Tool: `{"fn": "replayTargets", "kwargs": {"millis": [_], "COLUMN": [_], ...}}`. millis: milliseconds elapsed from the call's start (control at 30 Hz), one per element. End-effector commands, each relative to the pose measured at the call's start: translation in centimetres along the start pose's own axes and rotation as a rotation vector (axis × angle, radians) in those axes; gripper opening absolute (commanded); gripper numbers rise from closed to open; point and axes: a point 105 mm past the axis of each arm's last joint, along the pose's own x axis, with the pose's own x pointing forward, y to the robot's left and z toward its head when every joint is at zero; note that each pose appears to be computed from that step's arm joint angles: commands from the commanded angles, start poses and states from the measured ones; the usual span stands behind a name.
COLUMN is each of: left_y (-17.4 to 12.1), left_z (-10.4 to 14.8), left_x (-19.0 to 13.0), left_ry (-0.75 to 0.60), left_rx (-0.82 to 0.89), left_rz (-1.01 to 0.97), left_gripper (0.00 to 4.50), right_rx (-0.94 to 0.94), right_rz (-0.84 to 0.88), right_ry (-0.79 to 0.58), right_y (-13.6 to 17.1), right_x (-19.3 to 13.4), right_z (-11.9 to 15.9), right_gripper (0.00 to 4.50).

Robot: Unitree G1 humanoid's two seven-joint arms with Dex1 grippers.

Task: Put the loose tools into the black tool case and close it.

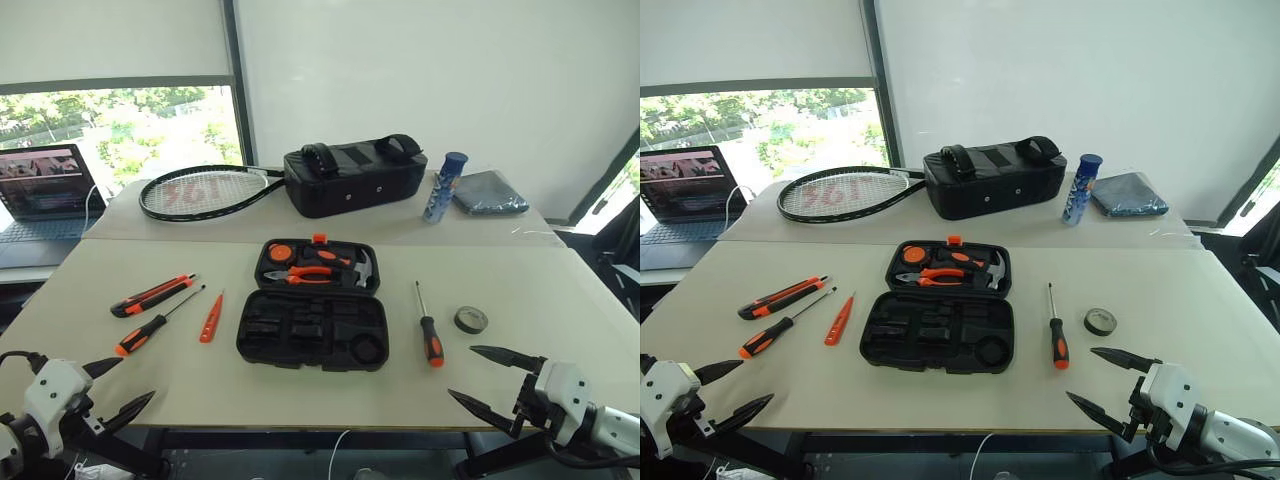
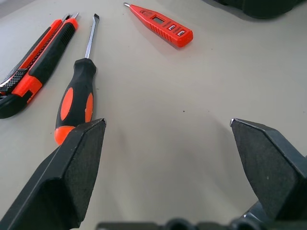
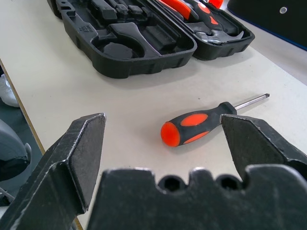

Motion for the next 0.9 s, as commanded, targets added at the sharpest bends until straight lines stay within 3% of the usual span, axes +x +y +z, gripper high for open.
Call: {"fn": "replayTargets", "kwargs": {"millis": [33,200,300,467,633,767,900], "left_y": [0.5,0.5,1.7,3.0,2.6,4.2,6.0], "left_z": [1.4,2.0,1.7,-2.0,-4.9,-2.2,1.8], "left_x": [0.0,0.2,-0.8,-5.3,-8.4,-7.2,-3.6], "left_ry": [-0.045,-0.058,-0.075,0.002,0.118,0.03,-0.017], "left_rx": [0.017,-0.116,-0.191,-0.351,-0.519,-0.517,-0.427], "left_rz": [0.001,-0.054,0.054,0.276,0.382,0.364,0.253], "left_gripper": [4.47,4.47,4.47,4.47,4.47,4.47,4.47], "right_rx": [-0.025,-0.121,-0.132,-0.028,-0.067,-0.072,-0.077], "right_rz": [0.012,0.038,-0.007,0.06,0.139,0.201,0.216], "right_ry": [-0.02,-0.106,-0.314,-0.528,-0.562,-0.577,-0.571], "right_y": [0.1,0.8,1.0,2.4,4.0,4.7,4.5], "right_x": [0.0,1.4,2.5,3.5,4.3,4.9,5.5], "right_z": [0.6,2.0,5.2,9.4,10.2,10.3,10.3], "right_gripper": [4.43,4.43,4.43,4.43,4.43,4.43,4.43]}}
